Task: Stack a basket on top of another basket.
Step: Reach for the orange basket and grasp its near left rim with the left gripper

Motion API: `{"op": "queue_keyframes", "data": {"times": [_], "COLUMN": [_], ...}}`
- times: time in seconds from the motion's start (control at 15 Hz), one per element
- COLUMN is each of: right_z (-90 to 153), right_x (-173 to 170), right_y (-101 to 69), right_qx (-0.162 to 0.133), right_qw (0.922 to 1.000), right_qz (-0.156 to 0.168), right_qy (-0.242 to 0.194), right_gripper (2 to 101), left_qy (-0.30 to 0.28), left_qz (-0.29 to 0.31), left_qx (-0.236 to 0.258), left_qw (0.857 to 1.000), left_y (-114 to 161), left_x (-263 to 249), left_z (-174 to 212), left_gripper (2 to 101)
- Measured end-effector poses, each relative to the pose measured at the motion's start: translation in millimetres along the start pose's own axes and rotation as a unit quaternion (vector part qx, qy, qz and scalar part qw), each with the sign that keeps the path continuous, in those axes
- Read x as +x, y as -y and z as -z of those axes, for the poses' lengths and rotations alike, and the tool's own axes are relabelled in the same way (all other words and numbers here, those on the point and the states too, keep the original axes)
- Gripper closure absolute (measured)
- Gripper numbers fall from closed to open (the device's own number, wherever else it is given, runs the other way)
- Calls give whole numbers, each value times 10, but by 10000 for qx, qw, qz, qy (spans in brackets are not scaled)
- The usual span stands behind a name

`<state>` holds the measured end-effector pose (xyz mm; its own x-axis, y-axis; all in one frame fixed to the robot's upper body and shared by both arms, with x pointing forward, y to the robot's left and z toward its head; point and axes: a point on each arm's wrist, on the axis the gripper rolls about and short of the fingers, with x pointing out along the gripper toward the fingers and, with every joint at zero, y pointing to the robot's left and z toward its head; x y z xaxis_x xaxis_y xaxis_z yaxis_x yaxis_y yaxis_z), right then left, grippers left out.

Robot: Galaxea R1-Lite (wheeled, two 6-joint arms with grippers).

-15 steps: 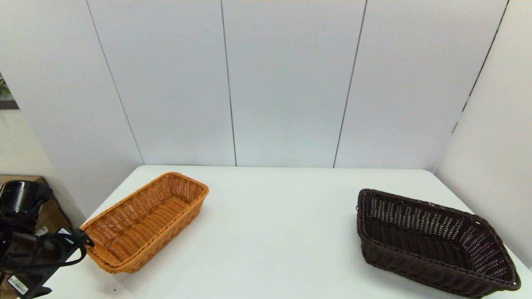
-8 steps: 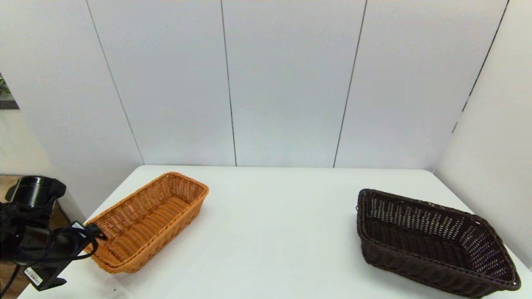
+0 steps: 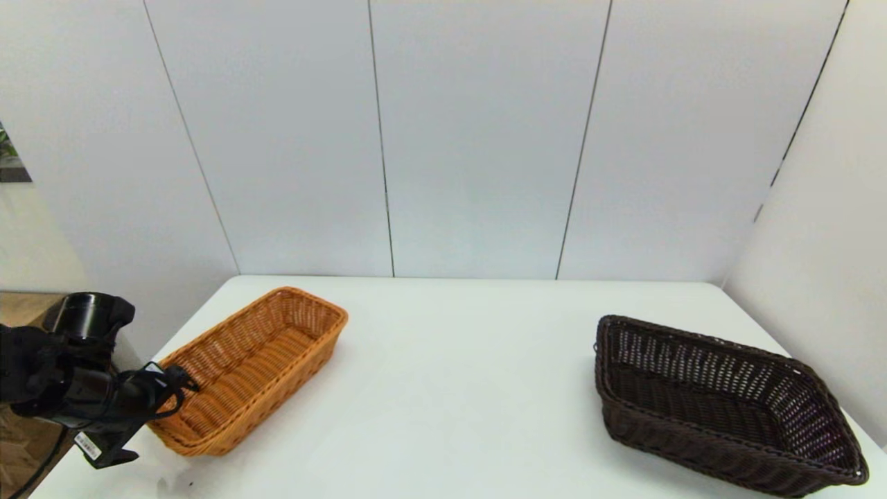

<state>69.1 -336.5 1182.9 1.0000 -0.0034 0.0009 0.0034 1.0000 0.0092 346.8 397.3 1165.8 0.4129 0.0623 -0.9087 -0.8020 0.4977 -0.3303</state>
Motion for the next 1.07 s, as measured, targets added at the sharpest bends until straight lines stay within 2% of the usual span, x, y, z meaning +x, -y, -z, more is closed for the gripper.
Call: {"op": "queue_keyframes", "data": {"times": [0.6, 1.07], "right_z": [1, 1], "right_x": [0, 0], "right_y": [0, 0], "right_qx": [0, 0], "right_qw": [10000, 10000], "right_qz": [-2, 0], "right_qy": [-2, -2], "right_gripper": [46, 46], "left_qy": [-273, -296], "left_qz": [-276, -267], "left_qx": [4, 47], "left_qw": [9992, 9992], "left_y": [31, 79], "left_x": [302, 407], "left_z": [-20, -21], "left_gripper": [53, 53]}}
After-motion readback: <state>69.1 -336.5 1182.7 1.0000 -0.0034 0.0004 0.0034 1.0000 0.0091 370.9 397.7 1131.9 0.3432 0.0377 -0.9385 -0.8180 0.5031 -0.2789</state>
